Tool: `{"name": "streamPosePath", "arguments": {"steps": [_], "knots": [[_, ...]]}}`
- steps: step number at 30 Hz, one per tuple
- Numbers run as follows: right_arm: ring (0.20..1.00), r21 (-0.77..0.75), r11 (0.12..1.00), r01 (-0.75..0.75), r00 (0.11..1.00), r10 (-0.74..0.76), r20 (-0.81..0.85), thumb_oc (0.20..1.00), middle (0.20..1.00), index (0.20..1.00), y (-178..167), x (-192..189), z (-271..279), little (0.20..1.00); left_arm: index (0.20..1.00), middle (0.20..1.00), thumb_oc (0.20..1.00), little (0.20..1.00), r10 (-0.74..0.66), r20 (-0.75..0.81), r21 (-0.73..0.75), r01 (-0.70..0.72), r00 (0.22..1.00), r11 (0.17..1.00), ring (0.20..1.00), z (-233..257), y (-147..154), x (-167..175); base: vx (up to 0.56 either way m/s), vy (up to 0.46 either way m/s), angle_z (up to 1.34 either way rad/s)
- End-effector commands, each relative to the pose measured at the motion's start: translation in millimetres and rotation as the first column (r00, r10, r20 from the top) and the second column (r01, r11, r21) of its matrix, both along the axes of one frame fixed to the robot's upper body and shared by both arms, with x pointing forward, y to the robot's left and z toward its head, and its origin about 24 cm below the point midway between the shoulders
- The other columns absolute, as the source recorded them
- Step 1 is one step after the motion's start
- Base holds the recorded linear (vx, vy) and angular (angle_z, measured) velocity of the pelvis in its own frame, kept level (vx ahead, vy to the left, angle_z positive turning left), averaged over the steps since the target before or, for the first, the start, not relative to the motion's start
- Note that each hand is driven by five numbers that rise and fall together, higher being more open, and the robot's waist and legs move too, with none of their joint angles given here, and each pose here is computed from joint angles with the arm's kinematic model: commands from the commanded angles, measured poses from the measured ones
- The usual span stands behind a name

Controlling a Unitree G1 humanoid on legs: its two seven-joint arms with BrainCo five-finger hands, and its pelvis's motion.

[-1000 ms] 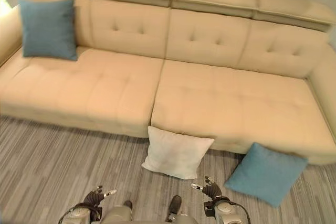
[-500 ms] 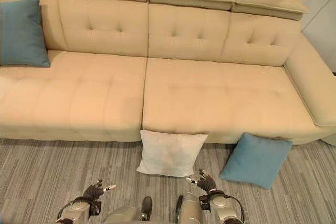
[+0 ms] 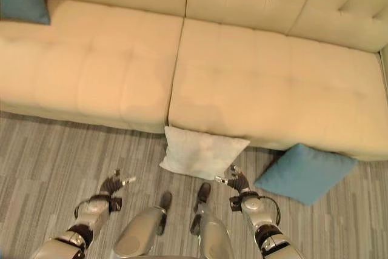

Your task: Pick up all the scattered cushions and arrange them neatly on the sofa.

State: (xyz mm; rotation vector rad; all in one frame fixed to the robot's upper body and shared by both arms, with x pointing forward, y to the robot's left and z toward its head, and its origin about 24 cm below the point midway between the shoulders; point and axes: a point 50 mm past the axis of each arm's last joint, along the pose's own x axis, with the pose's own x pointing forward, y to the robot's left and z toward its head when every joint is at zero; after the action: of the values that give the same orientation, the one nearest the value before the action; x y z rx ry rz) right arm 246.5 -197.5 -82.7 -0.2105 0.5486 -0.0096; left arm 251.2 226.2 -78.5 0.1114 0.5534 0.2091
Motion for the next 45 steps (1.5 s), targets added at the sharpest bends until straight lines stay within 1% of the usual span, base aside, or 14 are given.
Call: {"name": "streamPosePath", "arguments": {"steps": [1,5,10,11,15,16,18,19,20,22,29,34,38,45], "knots": [[1.0,-0.025,0.999,0.027,0.999,-0.026,0.044,1.0,1.0,1.0,-12.2,-2.9,4.5,1.0,1.0,1.0,1.0,1.0,0.035,0.037,0.002,-0.035,0.999,0.999,1.0,0.4,-1.2,-1.9,-0.04,0.025,-0.13],[1.0,-0.103,0.993,0.065,0.991,-0.052,0.126,1.0,1.0,1.0,-15.6,18.0,21.8,1.0,1.0,1.0,1.0,1.0,0.054,0.112,0.006,-0.055,0.992,0.998,1.0,16.7,-7.0,19.0,-0.09,0.054,-0.08],[1.0,-0.196,0.966,0.17,0.936,-0.096,0.339,1.0,1.0,1.0,-24.7,66.8,75.5,1.0,1.0,1.0,1.0,1.0,0.124,0.296,0.006,-0.132,0.947,0.991,1.0,65.0,-8.3,65.0,-0.12,0.051,-0.03],[1.0,-0.206,0.951,0.23,0.901,-0.128,0.415,1.0,1.0,1.0,-32.5,82.5,98.6,1.0,1.0,1.0,1.0,1.0,0.132,0.371,0.002,-0.143,0.919,0.99,1.0,87.7,-11.7,82.1,-0.1,0.033,-0.03],[1.0,-0.223,0.931,0.288,0.856,-0.146,0.495,1.0,1.0,1.0,-39.5,98.0,125.3,1.0,1.0,1.0,1.0,1.0,0.137,0.43,-0.008,-0.147,0.893,0.989,1.0,108.7,-15.9,96.8,-0.06,0.033,0.02],[1.0,-0.223,0.91,0.349,0.803,-0.168,0.571,1.0,1.0,1.0,-50.0,112.1,155.6,1.0,1.0,1.0,1.0,1.0,0.153,0.497,-0.02,-0.165,0.854,0.986,1.0,136.3,-14.3,112.6,-0.03,0.026,-0.05],[1.0,-0.21,0.897,0.39,0.767,-0.189,0.614,1.0,1.0,1.0,-55.9,118.9,173.8,1.0,1.0,1.0,1.0,1.0,0.154,0.534,-0.031,-0.163,0.831,0.986,1.0,154.0,-15.9,121.9,-0.02,0.025,-0.07],[1.0,-0.2,0.887,0.417,0.722,-0.19,0.665,1.0,1.0,1.0,-59.5,123.6,193.3,1.0,1.0,1.0,1.0,1.0,0.159,0.578,-0.039,-0.167,0.8,0.985,1.0,172.4,-15.8,128.7,0.0,0.01,-0.12],[1.0,-0.2,0.886,0.417,0.722,-0.19,0.665,1.0,1.0,1.0,-59.6,123.7,193.5,1.0,1.0,1.0,1.0,1.0,0.158,0.578,-0.039,-0.167,0.8,0.985,1.0,172.6,-15.9,128.8,0.0,0.009,-0.1],[1.0,-0.168,0.872,0.46,0.67,-0.217,0.71,1.0,1.0,1.0,-69.4,127.0,214.1,1.0,1.0,1.0,1.0,1.0,0.16,0.625,-0.034,-0.178,0.764,0.983,1.0,198.4,-11.5,138.5,0.02,0.001,-0.06],[1.0,-0.097,0.863,0.495,0.616,-0.27,0.741,1.0,1.0,1.0,-86.1,124.5,229.9,1.0,1.0,1.0,1.0,1.0,0.128,0.695,-0.02,-0.159,0.707,0.987,1.0,234.7,-15.9,148.7,0.03,-0.013,-0.11],[1.0,-0.047,0.874,0.483,0.559,-0.267,0.785,1.0,1.0,1.0,-86.0,132.0,260.7,1.0,1.0,1.0,1.0,1.0,0.095,0.762,-0.011,-0.134,0.641,0.991,1.0,273.6,-25.2,156.8,0.0,-0.017,-0.05],[1.0,-0.036,0.881,0.472,0.54,-0.256,0.801,1.0,1.0,1.0,-83.7,137.2,277.2,1.0,1.0,1.0,1.0,1.0,0.078,0.791,-0.007,-0.118,0.607,0.993,1.0,291.7,-32.6,159.6,0.05,0.005,-0.08],[1.0,-0.055,0.912,0.407,0.502,-0.173,0.847,1.0,1.0,1.0,-74.7,144.7,315.5,1.0,1.0,1.0,1.0,1.0,0.055,0.842,-0.005,-0.094,0.537,0.996,1.0,329.1,-42.5,162.7,0.0,0.002,-0.01]]}}
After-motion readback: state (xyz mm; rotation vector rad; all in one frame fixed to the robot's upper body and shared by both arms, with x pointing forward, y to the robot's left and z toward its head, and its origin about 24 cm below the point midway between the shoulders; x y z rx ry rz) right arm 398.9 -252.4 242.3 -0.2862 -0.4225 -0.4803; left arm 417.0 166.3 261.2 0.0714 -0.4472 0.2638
